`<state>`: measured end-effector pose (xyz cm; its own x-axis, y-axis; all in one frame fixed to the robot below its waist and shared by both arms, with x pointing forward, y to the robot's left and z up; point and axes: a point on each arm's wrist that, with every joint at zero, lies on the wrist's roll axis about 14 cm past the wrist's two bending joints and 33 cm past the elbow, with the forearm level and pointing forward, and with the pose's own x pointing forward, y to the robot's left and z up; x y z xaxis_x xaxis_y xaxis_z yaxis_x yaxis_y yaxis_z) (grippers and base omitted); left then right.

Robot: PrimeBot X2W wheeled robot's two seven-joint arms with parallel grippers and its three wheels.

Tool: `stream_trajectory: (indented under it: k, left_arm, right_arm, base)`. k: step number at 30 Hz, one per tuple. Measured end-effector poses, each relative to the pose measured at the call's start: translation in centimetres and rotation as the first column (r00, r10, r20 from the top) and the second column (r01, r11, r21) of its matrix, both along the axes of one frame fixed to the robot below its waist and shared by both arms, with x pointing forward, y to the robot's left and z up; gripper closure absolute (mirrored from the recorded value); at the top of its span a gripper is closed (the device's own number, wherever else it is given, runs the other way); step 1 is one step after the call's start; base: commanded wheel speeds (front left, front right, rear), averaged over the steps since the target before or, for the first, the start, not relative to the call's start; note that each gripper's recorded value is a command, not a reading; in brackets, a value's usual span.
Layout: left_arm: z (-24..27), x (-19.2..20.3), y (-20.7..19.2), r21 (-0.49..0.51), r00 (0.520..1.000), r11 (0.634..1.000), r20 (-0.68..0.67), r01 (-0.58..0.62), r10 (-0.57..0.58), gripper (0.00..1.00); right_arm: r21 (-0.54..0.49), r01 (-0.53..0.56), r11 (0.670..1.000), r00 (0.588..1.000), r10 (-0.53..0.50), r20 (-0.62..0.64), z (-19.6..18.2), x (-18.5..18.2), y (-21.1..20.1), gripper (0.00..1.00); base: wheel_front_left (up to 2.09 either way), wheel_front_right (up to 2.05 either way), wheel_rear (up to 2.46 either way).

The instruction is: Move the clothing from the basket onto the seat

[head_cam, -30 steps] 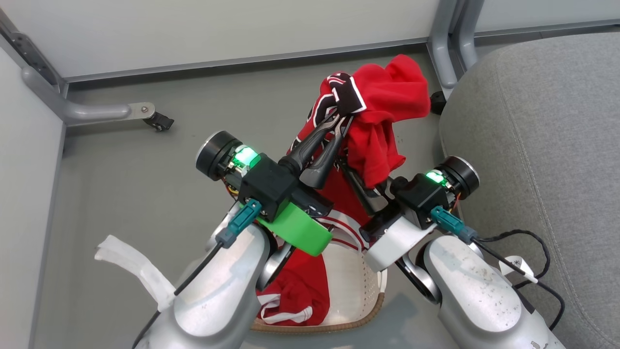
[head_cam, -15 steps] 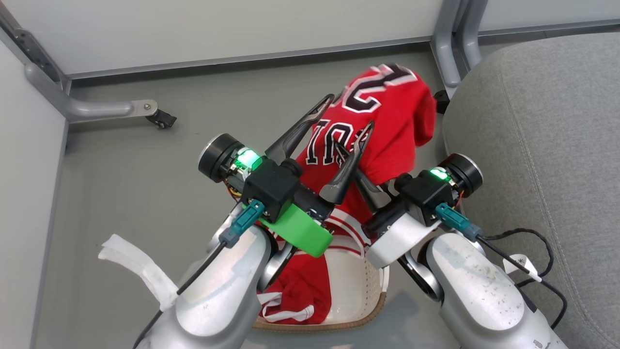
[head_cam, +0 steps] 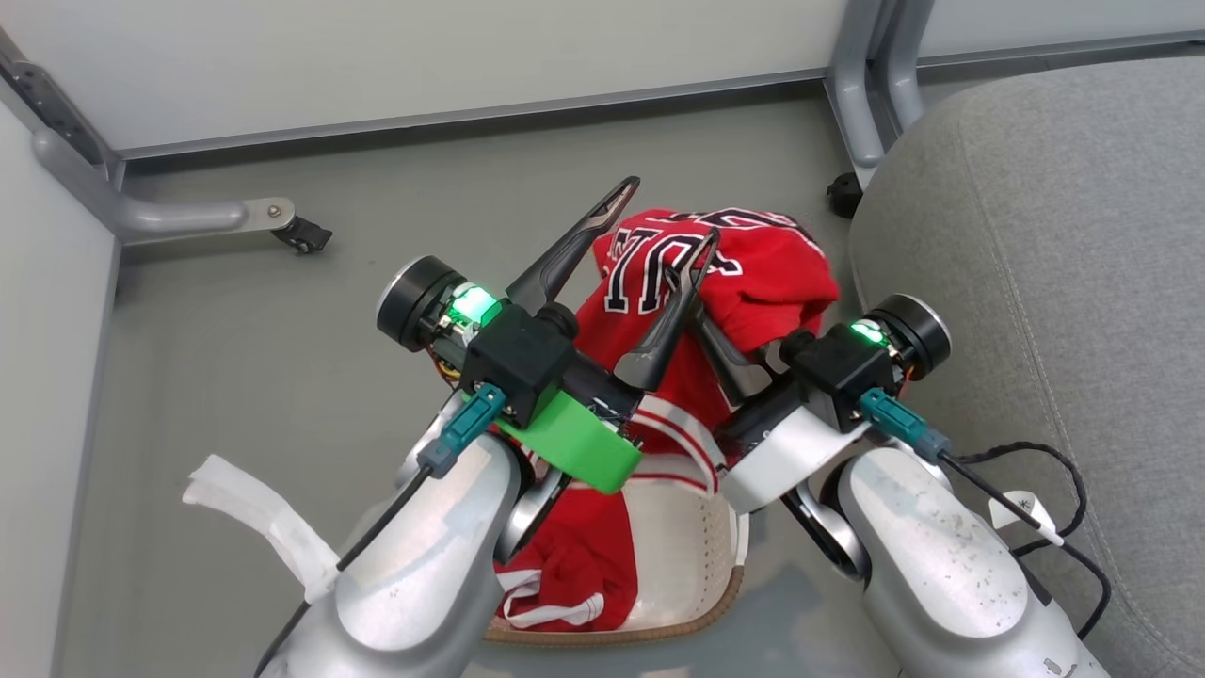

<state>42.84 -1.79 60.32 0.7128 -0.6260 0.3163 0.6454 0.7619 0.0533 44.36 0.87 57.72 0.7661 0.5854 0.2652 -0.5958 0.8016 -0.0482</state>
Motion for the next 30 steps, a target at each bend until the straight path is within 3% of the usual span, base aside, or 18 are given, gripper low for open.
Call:
stream_trajectory:
  k: [15, 21, 30]
  left_arm:
    - [-1.4, 0.4, -3.2, 0.01, 0.996, 0.997, -0.021, 0.083, -0.082, 0.0]
    - [-2.1, 0.2, -5.5, 0.006, 0.989, 0.989, -0.036, 0.145, -0.145, 0.0]
    - [-4.1, -0.6, -9.4, 0.008, 0.963, 0.965, -0.072, 0.263, -0.261, 0.0]
  right_arm:
    - [0.01, 0.214, 0.977, 0.976, -0.213, -0.054, -1.7, 0.7, -7.4, 1.0]
    - [0.007, 0.333, 0.943, 0.942, -0.332, -0.056, -1.8, 0.7, -11.7, 1.0]
    - [-0.013, 0.504, 0.864, 0.862, -0.504, -0.049, -2.0, -0.1, -18.4, 1.0]
  base:
    - [0.0, 0.0, 0.0]
    - [0.0, 0.0, 0.0]
    - [0.0, 0.0, 0.0]
